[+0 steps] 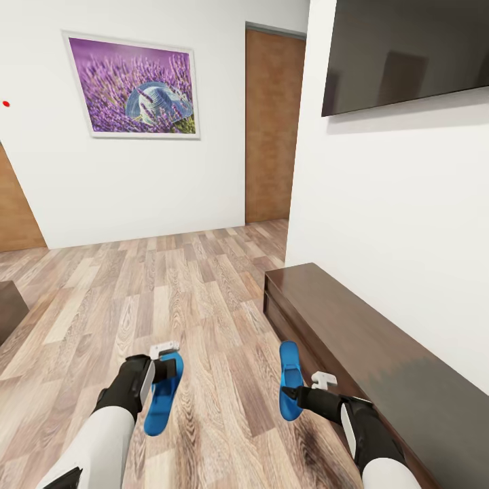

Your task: In the bedroom, move the book from the bed onto either nightstand, and place the two sandals side by side next to the bed.

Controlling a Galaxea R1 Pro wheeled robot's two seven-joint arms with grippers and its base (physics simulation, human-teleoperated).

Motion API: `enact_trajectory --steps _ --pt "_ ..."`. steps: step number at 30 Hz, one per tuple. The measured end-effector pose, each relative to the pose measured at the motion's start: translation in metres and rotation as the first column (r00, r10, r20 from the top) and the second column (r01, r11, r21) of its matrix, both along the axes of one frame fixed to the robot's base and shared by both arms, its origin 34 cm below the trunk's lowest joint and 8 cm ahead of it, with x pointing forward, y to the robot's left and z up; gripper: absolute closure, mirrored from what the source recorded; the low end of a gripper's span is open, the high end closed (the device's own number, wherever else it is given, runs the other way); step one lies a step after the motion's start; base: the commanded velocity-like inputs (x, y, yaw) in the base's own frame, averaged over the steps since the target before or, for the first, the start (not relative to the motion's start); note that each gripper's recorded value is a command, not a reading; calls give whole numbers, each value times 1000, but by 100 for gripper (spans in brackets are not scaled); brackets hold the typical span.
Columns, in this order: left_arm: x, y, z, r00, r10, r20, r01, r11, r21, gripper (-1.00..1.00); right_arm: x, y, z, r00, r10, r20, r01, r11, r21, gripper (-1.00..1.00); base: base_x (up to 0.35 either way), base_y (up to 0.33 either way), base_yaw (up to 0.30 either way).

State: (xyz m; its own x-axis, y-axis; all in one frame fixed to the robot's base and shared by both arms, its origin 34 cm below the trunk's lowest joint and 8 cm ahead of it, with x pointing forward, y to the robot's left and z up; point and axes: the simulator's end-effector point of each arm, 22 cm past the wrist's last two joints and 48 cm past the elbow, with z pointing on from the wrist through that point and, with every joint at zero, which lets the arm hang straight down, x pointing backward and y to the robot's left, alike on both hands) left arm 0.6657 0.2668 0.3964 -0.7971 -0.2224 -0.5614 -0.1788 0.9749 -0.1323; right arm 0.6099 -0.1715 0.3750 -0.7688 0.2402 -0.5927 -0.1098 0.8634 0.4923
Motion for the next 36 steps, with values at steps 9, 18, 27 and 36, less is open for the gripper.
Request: enact_trajectory --steps 9,18,27,36 --pt "-3 -2 -4 1000 -2 -10 2 1000 -4 100 0 1 0 1000 1 -1 -1 1000 -1 100 0 0 0" --pt "-3 -1 -4 1000 -1 -12 1 1000 -4 100 0 1 0 1000 2 -1 -2 1000 0 100 0 0 0" --pt "-3 -1 -4 1000 0 -13 0 1000 -5 100 -6 8 -7 1000 17 -21 -17 1000 3 100 77 11 0" --pt "-3 -1 -4 1000 0 -12 0 1000 -6 100 -5 10 -6 1000 17 -13 -17 1000 10 100 157 66 0"
